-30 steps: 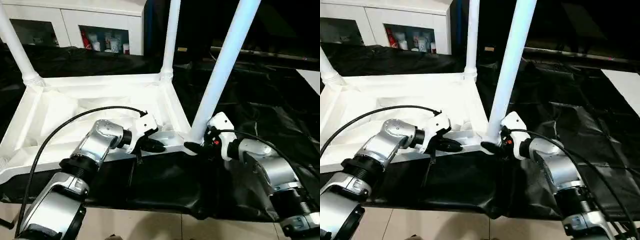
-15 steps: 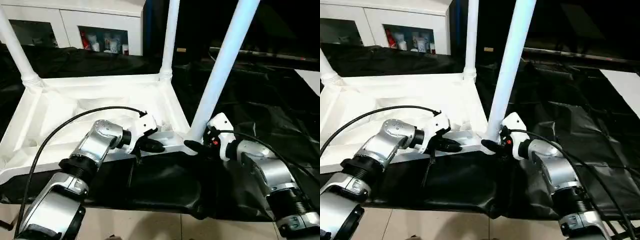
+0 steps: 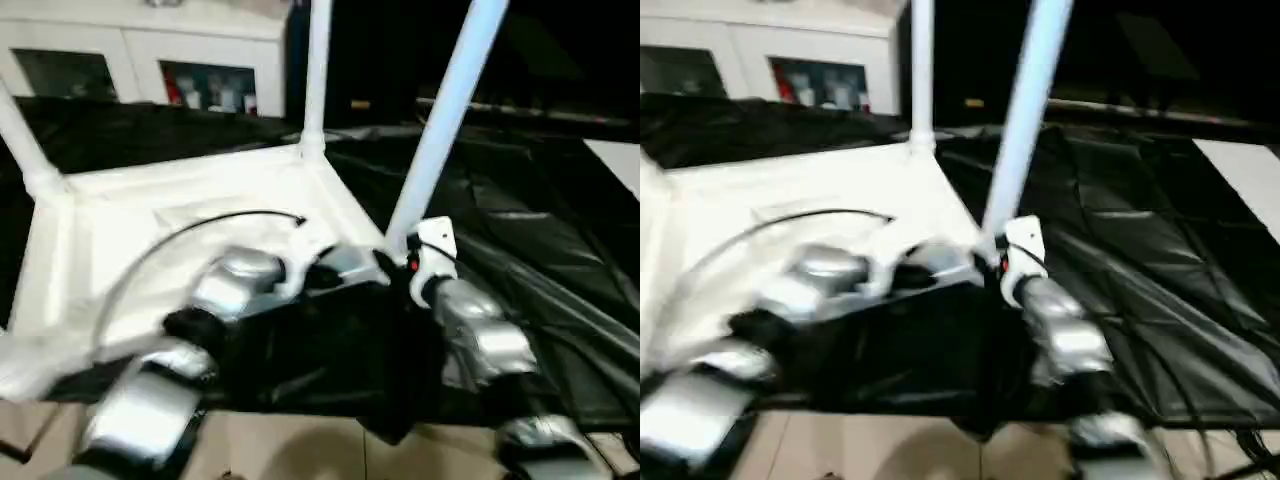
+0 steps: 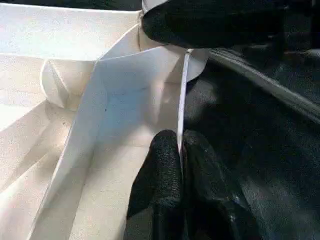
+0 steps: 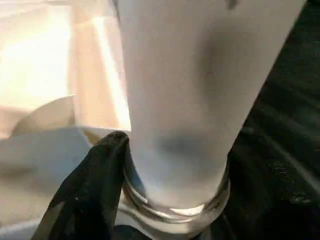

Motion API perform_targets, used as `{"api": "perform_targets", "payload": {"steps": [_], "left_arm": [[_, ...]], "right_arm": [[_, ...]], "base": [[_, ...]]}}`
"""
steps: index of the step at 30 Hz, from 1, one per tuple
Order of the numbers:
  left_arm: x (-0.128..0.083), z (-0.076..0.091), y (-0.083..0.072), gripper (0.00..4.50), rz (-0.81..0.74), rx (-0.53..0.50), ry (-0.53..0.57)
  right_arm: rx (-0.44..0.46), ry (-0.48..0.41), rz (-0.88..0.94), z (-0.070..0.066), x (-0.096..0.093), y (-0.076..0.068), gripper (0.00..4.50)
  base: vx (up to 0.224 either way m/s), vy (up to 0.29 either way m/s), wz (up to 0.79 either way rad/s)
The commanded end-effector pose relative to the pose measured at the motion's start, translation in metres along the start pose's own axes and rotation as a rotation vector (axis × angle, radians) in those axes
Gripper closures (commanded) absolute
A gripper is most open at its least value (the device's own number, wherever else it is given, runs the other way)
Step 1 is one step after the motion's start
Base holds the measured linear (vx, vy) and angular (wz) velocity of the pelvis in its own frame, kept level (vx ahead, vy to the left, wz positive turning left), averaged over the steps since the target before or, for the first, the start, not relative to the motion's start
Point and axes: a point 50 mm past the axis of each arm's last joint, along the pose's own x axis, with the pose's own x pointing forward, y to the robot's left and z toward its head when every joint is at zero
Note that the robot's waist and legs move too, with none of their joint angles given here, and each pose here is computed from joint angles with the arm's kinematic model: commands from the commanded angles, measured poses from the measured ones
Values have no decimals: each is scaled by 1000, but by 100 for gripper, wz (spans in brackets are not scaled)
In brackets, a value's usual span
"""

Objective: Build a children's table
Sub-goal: Rotate leg to tighten

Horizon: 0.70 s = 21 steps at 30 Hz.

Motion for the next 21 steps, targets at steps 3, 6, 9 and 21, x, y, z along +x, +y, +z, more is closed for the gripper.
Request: {"api": "perform_targets", "payload": {"steps": [3,6,9,21], "left_arm": [[-3,23,19,450,230,-40,-100],[-1,25,14,450,160,8,-108],[-2,24,13,450,136,37,-111],[-8,14,4,450,-6,121,-190]], "right_arm": [[-17,79,-21,-15,5,26,180],[-64,40,8,-8,6,23,180],[-77,22,-8,-7,5,17,127],[-146,-125,99,12,-38,-20,71]], "base": [[0,0,0],[0,0,0],[0,0,0],[19,-5,0]]}}
